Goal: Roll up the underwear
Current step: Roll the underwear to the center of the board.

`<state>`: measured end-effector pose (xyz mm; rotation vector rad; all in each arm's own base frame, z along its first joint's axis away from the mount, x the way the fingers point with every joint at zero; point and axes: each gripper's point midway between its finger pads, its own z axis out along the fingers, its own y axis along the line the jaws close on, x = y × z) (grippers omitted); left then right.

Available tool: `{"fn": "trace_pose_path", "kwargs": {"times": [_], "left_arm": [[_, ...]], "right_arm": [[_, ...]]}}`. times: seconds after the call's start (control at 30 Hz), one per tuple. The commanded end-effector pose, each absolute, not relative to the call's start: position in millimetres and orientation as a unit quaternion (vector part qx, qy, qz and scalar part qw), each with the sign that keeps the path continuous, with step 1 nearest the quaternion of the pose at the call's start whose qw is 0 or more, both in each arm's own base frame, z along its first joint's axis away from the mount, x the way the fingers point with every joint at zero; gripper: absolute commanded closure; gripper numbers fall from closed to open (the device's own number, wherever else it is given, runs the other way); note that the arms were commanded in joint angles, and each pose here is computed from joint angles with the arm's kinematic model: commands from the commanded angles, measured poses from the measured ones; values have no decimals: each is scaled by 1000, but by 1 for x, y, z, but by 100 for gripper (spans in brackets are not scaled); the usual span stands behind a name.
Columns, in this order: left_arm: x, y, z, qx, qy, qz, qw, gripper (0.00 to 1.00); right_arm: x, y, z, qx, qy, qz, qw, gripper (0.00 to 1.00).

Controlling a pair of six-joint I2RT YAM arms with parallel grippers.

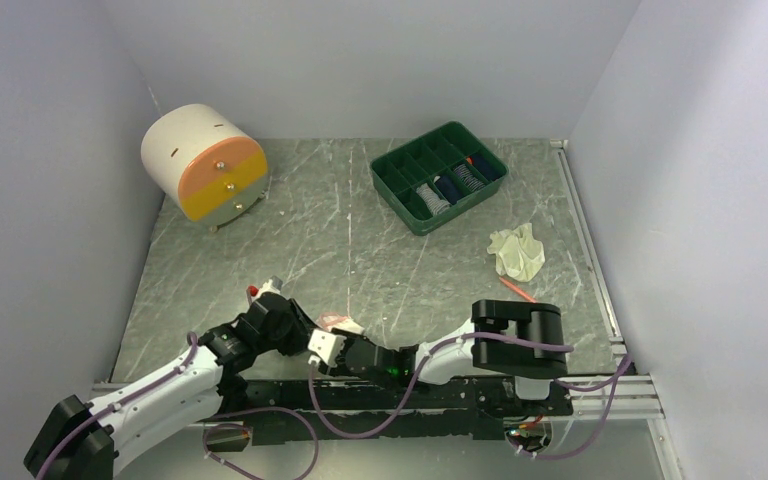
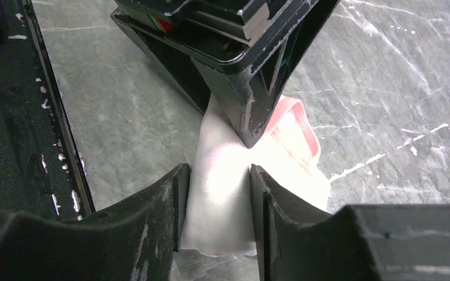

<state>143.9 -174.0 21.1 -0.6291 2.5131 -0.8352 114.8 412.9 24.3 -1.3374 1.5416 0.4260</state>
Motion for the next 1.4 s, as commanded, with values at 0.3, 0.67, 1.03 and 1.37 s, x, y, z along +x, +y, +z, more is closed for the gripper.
{"fn": "trace_pose_path", "kwargs": {"times": [0.3, 0.67, 1.03, 1.37], "left_arm": [[122, -148, -8, -232, 929, -227, 178, 52], [135, -161, 14, -244, 904, -285, 206, 18], [134, -168, 7, -222, 913, -284, 192, 34], [137, -166, -10, -222, 929, -240, 175, 52]], "right_arm": [[110, 380, -11, -561, 684, 156, 439, 86], [90, 382, -8, -432, 736, 409, 322, 89], [99, 375, -18, -319, 771, 492, 249, 83], [105, 376, -18, -322, 773, 494, 234, 74]]}}
